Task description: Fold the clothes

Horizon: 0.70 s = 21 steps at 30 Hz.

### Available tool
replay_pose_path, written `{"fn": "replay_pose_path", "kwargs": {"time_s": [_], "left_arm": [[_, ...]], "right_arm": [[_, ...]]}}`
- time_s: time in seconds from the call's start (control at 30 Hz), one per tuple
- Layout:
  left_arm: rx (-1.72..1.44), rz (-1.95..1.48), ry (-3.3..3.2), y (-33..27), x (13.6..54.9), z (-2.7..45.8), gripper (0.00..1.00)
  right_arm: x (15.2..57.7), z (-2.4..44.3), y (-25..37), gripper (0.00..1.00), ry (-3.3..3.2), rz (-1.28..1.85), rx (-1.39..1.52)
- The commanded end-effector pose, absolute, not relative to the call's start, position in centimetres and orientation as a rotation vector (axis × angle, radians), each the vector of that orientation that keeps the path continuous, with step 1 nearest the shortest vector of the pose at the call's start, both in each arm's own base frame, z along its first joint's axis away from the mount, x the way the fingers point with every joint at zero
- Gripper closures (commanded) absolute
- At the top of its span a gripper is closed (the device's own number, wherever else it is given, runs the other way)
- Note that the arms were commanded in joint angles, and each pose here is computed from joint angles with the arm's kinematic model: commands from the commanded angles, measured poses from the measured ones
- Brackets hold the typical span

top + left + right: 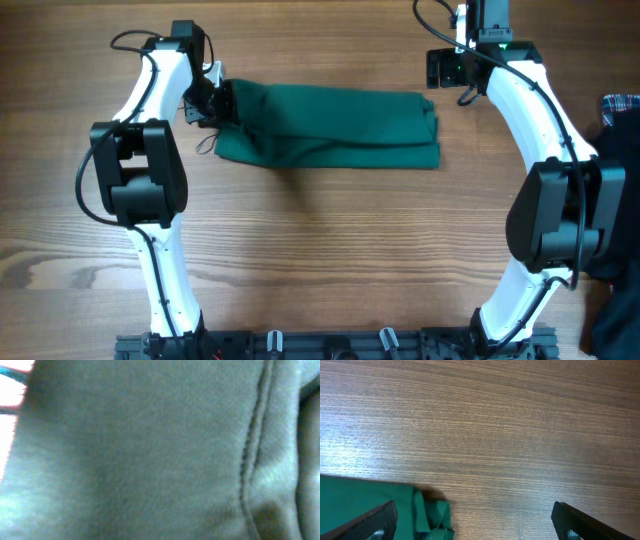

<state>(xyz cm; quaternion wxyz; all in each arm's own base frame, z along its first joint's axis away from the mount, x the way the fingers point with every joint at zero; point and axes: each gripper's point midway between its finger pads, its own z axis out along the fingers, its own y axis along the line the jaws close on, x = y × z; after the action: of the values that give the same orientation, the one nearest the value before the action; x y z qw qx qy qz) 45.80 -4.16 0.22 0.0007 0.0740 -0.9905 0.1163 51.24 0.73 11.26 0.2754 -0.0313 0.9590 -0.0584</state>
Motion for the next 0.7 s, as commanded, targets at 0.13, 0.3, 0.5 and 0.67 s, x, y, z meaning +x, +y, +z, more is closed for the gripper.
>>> {"fn": "replay_pose_path", "kwargs": {"time_s": [0.13,0.3,0.5,0.67], "left_arm": [[0.187,0.346,-3.025,-4.2,44.0,-3.2,0.96],[0.276,0.182,-3.153,0.6,46.1,2.0,0.96],[0.169,-0.516,-3.241,9.0,46.4,7.9,0.96],[0.172,-0.810,-3.263,11.6,47.1,11.7,0.96]], "right_arm": [[51.3,11.6,0.4,0.00,2.569,-0.167,-0.052],[51.3,11.6,0.4,0.00,2.569,-0.167,-0.053],[51.3,11.6,0.4,0.00,2.569,-0.167,-0.052],[51.3,11.6,0.4,0.00,2.569,-0.167,-0.052]]}}
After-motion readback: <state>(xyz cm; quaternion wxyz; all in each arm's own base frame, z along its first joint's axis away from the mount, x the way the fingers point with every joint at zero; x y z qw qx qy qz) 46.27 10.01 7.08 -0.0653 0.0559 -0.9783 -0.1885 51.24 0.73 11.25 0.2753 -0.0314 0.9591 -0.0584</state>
